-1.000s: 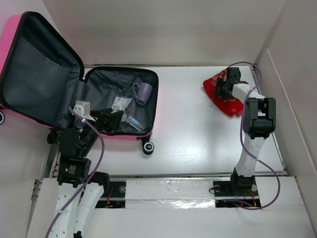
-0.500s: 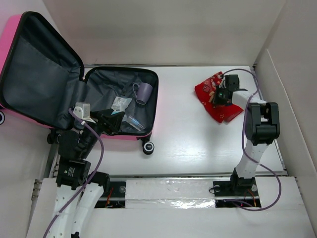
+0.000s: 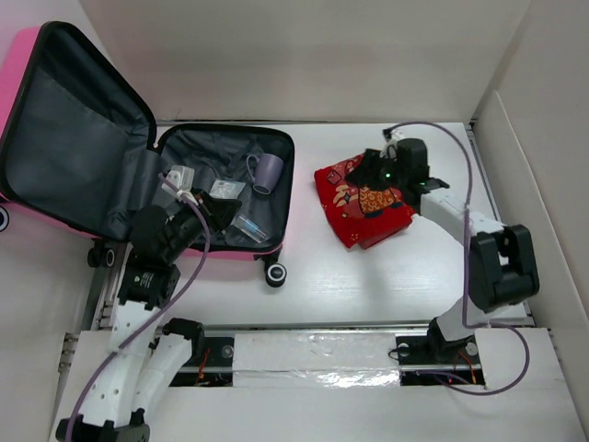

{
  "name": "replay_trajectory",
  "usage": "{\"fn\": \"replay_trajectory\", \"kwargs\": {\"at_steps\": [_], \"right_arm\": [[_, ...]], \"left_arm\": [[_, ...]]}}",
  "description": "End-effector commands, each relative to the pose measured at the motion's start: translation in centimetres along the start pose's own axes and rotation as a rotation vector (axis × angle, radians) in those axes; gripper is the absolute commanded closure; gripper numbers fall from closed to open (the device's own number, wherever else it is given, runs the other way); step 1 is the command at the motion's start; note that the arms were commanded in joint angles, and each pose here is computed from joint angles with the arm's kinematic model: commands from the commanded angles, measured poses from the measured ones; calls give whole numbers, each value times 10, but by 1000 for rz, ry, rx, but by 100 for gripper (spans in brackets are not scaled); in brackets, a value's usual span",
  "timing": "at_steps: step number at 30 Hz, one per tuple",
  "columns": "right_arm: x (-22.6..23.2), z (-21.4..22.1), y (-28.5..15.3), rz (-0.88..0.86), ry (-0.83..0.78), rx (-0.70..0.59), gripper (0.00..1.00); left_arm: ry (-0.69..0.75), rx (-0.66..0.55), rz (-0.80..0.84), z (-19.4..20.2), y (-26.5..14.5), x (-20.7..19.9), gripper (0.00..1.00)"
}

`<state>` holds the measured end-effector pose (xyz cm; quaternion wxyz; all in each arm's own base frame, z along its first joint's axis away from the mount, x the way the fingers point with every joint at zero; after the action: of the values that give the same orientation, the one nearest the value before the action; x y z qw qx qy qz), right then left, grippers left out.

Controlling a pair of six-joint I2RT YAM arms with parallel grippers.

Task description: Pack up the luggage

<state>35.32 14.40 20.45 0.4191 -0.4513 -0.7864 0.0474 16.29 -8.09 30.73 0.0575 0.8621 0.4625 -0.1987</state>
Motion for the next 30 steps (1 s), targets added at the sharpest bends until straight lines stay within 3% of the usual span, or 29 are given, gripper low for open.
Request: {"fn": "replay_trajectory", "kwargs": {"at_steps": [1,4,5,6,7,9,10,13,15,19,22,23,24,25,26,30], "right_arm": [[-20,-40,-31,131,-41,-205,55],[-71,-39,-47,310,5,-244,67],[-84,-39,-47,307,19,-244,63],[-95,-37,-49,306,35,-239,53],[-109,-39,-52,317,57,-243,26],[-121,-36,-43,319,83,-208,6],[-124,-36,-40,324,88,-198,0],[-136,-35,-30,336,123,-163,0],[-139,-33,-25,285,153,-151,0],[-150,-11,-8,157,243,-71,0],[-150,5,-5,72,284,-50,10],[-149,5,-6,69,278,-71,30],[-151,6,-10,80,295,-87,40],[-156,14,-15,99,314,-93,56],[-155,11,-20,107,319,-126,64],[-165,20,-42,149,368,-209,74]], "left_arm": [[4,-41,109,-25,8,-14,100],[-40,-41,158,-30,13,-19,100],[-45,-62,188,-37,14,-23,100],[-60,-65,209,-41,16,-26,100],[-104,-49,234,-43,20,-27,100],[-114,-78,259,-54,25,-31,100],[-130,-75,241,-56,31,-28,100],[-171,-70,226,-57,48,-27,100],[-166,-25,254,-46,65,-49,100],[-133,166,147,-7,126,-70,100],[-175,228,143,27,155,-72,100],[-179,234,127,38,160,-70,99],[-176,240,104,42,163,-70,83],[-153,246,83,48,166,-74,75],[-134,270,62,54,170,-78,59],[-45,309,19,71,185,-102,31]]}}
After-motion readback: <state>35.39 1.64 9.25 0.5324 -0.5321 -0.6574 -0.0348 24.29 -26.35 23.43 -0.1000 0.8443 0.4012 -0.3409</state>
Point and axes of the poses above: each gripper's point midway between its finger pads, its own y axis out along the fingers, its own x axis along the line the jaws close on, z = x × y, the point moved 10 cm from there along -y, back along the fingers, and after that the axes turned 5 degrees about y, right-handed, at the moved point
